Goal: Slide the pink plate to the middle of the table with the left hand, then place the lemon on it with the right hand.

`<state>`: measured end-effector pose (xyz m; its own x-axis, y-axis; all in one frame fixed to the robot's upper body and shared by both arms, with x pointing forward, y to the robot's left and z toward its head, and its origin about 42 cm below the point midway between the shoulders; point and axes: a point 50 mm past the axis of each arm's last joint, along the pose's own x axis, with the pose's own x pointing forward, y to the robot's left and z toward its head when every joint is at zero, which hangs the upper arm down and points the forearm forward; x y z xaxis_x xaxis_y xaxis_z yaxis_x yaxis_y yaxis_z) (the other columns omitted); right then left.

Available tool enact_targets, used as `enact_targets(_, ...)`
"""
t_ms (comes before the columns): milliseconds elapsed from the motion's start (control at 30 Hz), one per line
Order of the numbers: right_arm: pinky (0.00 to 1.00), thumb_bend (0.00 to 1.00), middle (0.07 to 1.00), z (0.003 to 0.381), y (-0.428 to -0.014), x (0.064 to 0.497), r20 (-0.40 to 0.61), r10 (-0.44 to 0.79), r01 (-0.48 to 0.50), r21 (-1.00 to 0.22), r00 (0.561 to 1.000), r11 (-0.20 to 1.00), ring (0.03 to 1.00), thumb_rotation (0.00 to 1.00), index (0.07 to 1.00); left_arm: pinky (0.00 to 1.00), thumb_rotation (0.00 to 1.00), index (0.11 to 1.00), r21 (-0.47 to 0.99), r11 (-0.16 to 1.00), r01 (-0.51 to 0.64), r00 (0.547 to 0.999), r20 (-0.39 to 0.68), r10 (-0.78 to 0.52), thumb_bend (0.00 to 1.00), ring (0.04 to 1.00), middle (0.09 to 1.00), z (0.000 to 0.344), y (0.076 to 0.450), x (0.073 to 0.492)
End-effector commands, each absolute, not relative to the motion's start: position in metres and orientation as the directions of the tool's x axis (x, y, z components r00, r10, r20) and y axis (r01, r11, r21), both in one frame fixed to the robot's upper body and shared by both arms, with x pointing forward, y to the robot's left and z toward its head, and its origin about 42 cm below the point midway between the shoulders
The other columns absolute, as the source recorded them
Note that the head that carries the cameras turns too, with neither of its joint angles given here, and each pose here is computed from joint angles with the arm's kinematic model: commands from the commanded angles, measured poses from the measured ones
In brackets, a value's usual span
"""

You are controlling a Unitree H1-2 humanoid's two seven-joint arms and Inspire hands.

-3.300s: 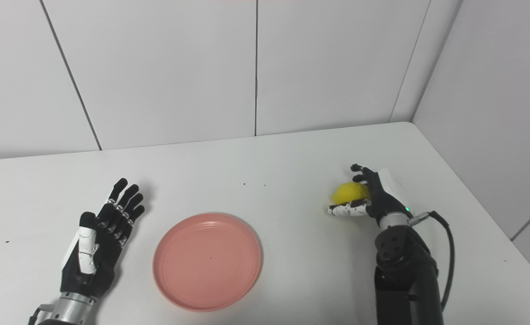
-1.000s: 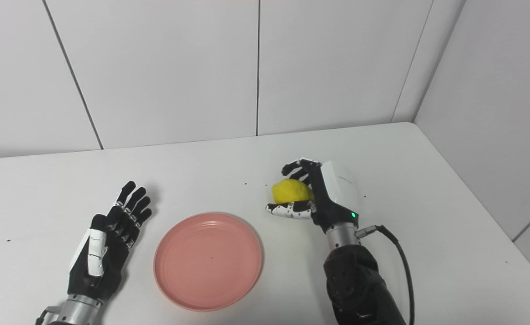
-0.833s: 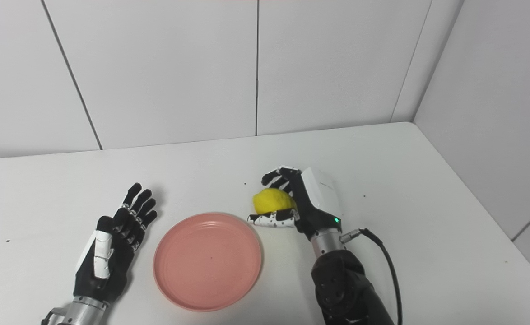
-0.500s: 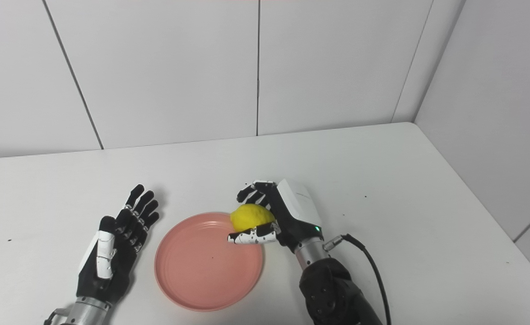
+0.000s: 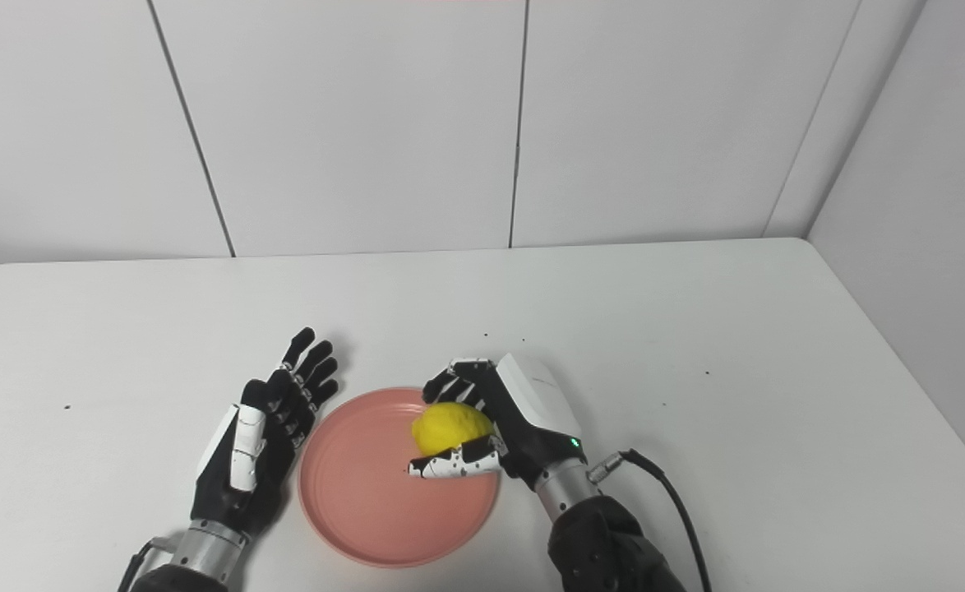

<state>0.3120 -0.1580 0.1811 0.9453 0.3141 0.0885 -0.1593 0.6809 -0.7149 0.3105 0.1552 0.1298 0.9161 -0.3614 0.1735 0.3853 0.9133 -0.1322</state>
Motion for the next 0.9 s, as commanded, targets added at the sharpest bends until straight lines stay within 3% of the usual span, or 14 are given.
enact_targets(0, 0.32, 0.52, 0.479, 0.189, -0.155, 0.311, 0.149, 0.354, -0.146, -0.716, 0.923, 0.683, 0.395, 0.0, 0.527, 0.96, 0.96, 0.955, -0.129, 0.909, 0.395, 0.904, 0.228, -0.361, 0.85, 0.97, 0.961, 0.146, 0.146, 0.311)
enact_targets(167, 0.31, 0.52, 0.481, 0.186, -0.15, 0.312, 0.13, 0.366, -0.154, -0.742, 0.922, 0.652, 0.396, 0.0, 0.524, 0.97, 0.98, 0.964, -0.136, 0.902, 0.409, 0.898, 0.237, -0.371, 0.81, 0.976, 0.972, 0.15, 0.14, 0.31)
enact_targets(533, 0.3, 0.51, 0.474, 0.183, -0.143, 0.31, 0.149, 0.412, -0.174, -0.742, 0.899, 0.648, 0.38, 0.0, 0.532, 0.98, 0.97, 0.961, -0.132, 0.903, 0.408, 0.898, 0.236, -0.372, 0.81, 0.981, 0.975, 0.158, 0.137, 0.309)
enact_targets(867, 0.41, 0.52, 0.459, 0.18, -0.137, 0.309, 0.213, 0.457, -0.159, -0.745, 0.864, 0.648, 0.439, 0.0, 0.516, 0.98, 0.96, 0.964, -0.117, 0.917, 0.38, 0.908, 0.235, -0.346, 0.81, 0.979, 0.975, 0.153, 0.142, 0.313)
